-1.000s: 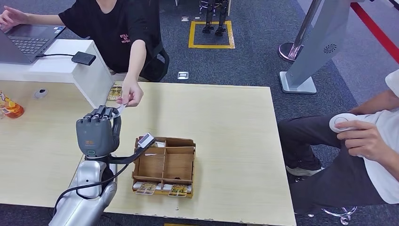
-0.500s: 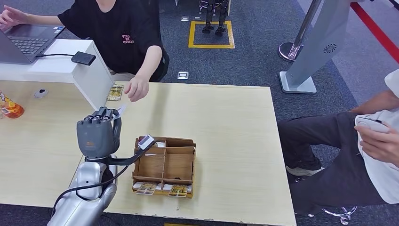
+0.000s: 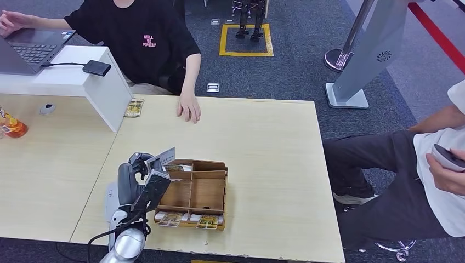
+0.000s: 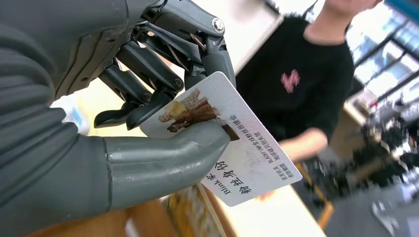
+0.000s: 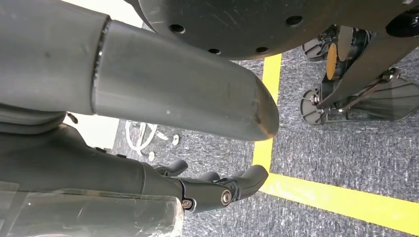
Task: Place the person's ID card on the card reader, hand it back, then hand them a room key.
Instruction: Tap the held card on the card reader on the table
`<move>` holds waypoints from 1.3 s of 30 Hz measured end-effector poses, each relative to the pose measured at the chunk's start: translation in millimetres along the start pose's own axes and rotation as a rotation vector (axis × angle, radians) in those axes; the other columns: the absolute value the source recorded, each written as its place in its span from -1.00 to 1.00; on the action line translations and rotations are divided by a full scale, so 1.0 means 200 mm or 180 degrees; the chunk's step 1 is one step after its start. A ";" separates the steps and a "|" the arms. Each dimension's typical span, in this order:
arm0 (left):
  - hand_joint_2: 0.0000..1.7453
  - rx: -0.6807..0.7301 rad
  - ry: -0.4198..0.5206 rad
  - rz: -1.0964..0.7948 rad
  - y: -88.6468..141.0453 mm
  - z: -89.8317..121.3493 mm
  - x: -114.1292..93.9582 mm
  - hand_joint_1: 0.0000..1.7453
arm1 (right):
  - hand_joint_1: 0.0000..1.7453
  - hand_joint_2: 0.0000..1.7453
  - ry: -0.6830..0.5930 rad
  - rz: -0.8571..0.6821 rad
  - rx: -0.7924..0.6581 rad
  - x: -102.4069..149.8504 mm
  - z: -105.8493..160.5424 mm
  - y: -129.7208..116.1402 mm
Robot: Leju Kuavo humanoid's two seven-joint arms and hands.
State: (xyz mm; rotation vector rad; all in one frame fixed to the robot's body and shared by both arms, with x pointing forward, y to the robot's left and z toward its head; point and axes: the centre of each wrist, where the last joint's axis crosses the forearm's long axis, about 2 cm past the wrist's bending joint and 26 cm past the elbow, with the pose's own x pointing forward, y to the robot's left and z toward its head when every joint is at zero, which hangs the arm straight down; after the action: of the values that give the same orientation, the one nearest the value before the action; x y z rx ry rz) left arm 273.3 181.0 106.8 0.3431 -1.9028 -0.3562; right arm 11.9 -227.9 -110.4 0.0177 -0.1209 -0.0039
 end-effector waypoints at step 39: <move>1.00 0.0182 0.0568 0.1531 0.22 -0.19 -0.05 1.00 | -1.00 -1.00 -0.0558 0.0261 -0.0101 -0.15 0.03 0.08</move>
State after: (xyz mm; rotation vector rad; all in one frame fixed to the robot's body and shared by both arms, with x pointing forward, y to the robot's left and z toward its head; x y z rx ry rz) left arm 308.3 222.6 129.6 -0.0506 -1.7537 0.0495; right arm -19.2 -212.2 -108.7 -0.0192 -0.2967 0.0748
